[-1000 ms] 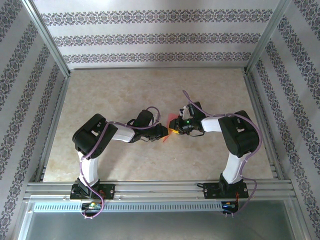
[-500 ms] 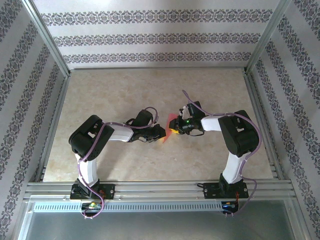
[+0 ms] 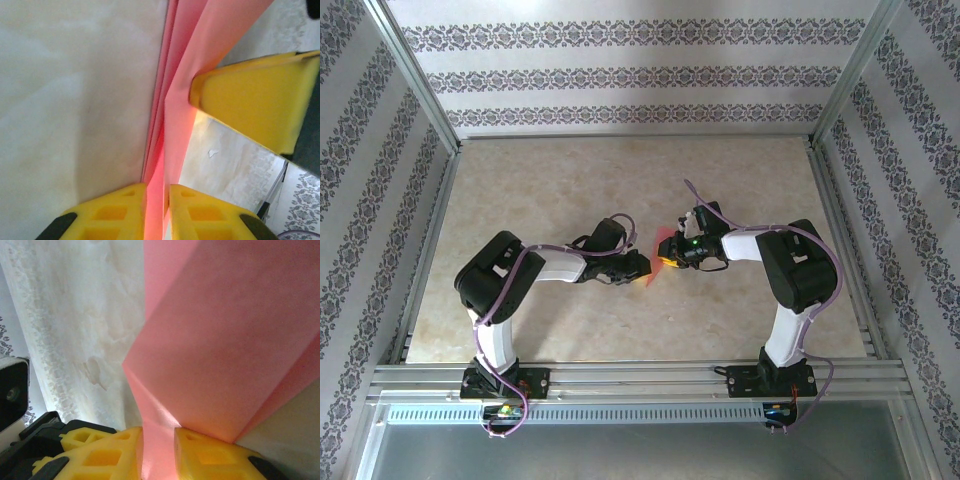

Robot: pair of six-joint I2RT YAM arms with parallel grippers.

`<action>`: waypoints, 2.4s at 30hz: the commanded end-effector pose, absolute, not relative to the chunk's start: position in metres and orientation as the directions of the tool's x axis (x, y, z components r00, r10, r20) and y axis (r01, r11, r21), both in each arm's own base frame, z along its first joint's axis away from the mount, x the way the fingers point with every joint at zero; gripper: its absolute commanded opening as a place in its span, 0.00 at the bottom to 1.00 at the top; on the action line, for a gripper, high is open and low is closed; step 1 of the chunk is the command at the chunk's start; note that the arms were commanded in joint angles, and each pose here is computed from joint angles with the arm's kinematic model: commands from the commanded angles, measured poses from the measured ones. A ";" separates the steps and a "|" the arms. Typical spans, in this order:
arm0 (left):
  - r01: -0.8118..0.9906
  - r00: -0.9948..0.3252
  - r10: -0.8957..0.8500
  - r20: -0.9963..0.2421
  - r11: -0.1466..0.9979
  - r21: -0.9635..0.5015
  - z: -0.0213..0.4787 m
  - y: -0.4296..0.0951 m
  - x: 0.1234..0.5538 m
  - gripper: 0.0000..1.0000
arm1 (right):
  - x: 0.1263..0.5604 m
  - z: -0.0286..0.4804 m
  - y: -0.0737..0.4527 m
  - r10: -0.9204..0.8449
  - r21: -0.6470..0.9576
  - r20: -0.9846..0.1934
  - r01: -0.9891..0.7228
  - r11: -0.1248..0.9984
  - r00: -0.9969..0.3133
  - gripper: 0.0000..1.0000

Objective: Fold a paper plane with a square sheet of paper (pick it up from the middle)
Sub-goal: Fold the wing for the fifth time at the center of the table.

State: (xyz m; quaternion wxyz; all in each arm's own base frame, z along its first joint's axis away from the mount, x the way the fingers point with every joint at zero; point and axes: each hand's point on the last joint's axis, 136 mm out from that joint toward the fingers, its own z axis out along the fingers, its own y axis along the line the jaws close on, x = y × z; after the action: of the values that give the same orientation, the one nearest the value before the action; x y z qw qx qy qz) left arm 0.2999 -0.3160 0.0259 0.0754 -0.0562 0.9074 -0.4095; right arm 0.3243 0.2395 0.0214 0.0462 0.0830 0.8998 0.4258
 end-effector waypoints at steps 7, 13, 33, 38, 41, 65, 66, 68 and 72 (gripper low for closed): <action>-0.020 -0.992 -0.104 -0.074 0.699 -0.714 0.025 -0.312 0.285 0.23 | 0.308 -0.020 0.228 0.198 0.685 0.051 0.178 0.707 -0.979 0.26; 0.001 -0.993 -0.080 -0.082 0.709 -0.705 0.025 -0.314 0.284 0.26 | 0.308 -0.021 0.228 0.199 0.681 0.056 0.183 0.709 -0.978 0.26; 0.130 -0.979 -0.032 -0.200 0.656 -0.743 0.064 -0.355 0.297 0.15 | 0.303 -0.029 0.224 0.212 0.658 0.085 0.214 0.722 -0.974 0.24; 0.111 -0.984 -0.020 -0.176 0.706 -0.700 0.048 -0.348 0.294 0.13 | 0.303 -0.029 0.224 0.211 0.655 0.085 0.214 0.724 -0.974 0.24; 0.100 -0.986 -0.020 -0.166 0.725 -0.682 0.040 -0.344 0.293 0.13 | 0.302 -0.030 0.223 0.212 0.653 0.089 0.217 0.726 -0.973 0.24; 0.054 -0.989 -0.042 -0.141 0.790 -0.611 0.013 -0.323 0.289 0.10 | 0.300 -0.033 0.222 0.208 0.641 0.099 0.222 0.735 -0.973 0.23; 0.054 -0.990 -0.039 -0.139 0.791 -0.609 0.011 -0.323 0.289 0.10 | 0.300 -0.033 0.222 0.208 0.641 0.100 0.223 0.735 -0.973 0.23; 0.051 -0.990 -0.039 -0.135 0.793 -0.607 0.010 -0.322 0.288 0.10 | 0.300 -0.033 0.222 0.207 0.641 0.100 0.222 0.735 -0.973 0.23; 0.047 -0.991 -0.038 -0.127 0.793 -0.607 0.008 -0.322 0.287 0.10 | 0.300 -0.033 0.222 0.207 0.640 0.100 0.222 0.735 -0.973 0.23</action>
State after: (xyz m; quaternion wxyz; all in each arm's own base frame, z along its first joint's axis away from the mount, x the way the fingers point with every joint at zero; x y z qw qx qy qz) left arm 0.2957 -0.3338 0.0272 0.0857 0.0055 0.9318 -0.3526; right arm 0.3238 0.2387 0.0182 0.0315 0.0896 0.9033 0.4184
